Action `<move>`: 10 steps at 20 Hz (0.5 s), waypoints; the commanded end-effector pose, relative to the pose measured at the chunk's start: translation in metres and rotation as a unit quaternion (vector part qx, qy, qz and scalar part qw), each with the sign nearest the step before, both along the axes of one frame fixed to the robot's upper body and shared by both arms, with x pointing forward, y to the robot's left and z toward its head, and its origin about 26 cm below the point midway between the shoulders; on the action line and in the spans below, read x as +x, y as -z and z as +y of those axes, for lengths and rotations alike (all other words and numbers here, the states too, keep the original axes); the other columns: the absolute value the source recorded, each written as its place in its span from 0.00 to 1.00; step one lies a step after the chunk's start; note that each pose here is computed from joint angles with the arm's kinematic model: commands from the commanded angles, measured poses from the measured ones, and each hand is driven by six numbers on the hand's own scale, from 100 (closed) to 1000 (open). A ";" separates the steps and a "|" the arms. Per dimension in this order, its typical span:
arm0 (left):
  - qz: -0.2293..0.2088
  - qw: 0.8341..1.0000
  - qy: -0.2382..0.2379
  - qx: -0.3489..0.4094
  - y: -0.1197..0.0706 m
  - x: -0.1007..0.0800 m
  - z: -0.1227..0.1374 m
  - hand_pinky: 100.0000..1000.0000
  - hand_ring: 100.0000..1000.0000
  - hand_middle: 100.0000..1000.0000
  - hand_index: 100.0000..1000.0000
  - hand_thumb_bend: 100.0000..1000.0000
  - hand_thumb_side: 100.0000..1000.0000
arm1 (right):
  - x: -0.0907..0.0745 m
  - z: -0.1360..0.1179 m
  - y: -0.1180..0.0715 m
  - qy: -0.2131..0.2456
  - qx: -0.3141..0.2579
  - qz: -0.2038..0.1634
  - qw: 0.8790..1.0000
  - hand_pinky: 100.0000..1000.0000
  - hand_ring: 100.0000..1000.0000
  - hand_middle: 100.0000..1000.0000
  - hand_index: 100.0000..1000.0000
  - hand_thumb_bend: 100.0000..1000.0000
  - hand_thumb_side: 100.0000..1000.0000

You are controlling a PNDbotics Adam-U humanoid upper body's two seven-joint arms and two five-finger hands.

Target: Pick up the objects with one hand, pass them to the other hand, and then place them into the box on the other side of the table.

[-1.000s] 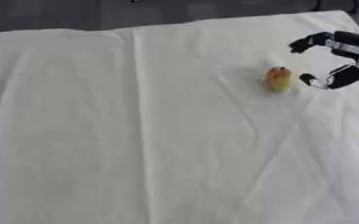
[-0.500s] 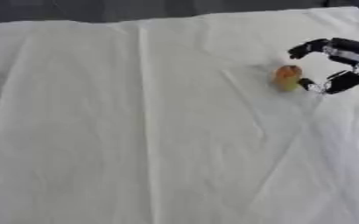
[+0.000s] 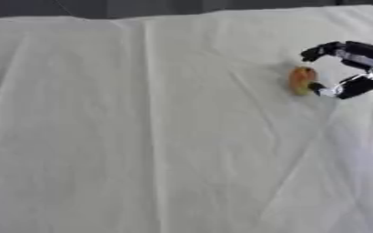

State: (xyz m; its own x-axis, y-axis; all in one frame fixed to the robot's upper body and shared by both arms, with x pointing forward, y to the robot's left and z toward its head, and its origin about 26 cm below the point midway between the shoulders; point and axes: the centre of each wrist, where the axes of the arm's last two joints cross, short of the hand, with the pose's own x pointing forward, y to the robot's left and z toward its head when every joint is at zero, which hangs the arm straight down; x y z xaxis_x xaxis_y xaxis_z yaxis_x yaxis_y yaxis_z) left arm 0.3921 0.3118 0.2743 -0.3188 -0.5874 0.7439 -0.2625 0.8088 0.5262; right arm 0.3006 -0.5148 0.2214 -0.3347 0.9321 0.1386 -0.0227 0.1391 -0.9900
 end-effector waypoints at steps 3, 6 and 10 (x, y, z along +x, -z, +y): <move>-0.024 1.000 -0.008 0.007 -0.016 -0.005 0.005 0.76 0.62 0.62 0.77 0.00 0.72 | -0.003 -0.007 -0.010 0.020 -0.022 -0.011 1.000 0.98 0.83 0.79 0.92 0.17 0.18; -0.024 1.000 -0.010 0.006 -0.016 -0.005 0.006 0.76 0.62 0.62 0.77 0.00 0.72 | -0.003 -0.006 -0.008 0.020 -0.028 -0.009 0.999 0.97 0.83 0.77 0.91 0.16 0.18; -0.024 1.000 -0.010 0.005 -0.015 -0.005 0.006 0.76 0.63 0.62 0.77 0.00 0.72 | -0.003 -0.006 -0.004 0.029 -0.009 -0.009 0.999 0.96 0.79 0.60 0.76 0.00 0.21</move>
State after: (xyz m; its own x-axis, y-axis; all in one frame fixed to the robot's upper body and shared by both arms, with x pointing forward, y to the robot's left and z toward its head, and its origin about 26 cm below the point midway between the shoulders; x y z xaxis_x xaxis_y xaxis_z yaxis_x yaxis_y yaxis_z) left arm 0.3914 0.3112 0.2750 -0.3216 -0.5870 0.7430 -0.2671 0.8090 0.5236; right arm 0.2991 -0.5175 0.2144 -0.2945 0.9461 0.1348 -0.0131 0.1371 -0.9905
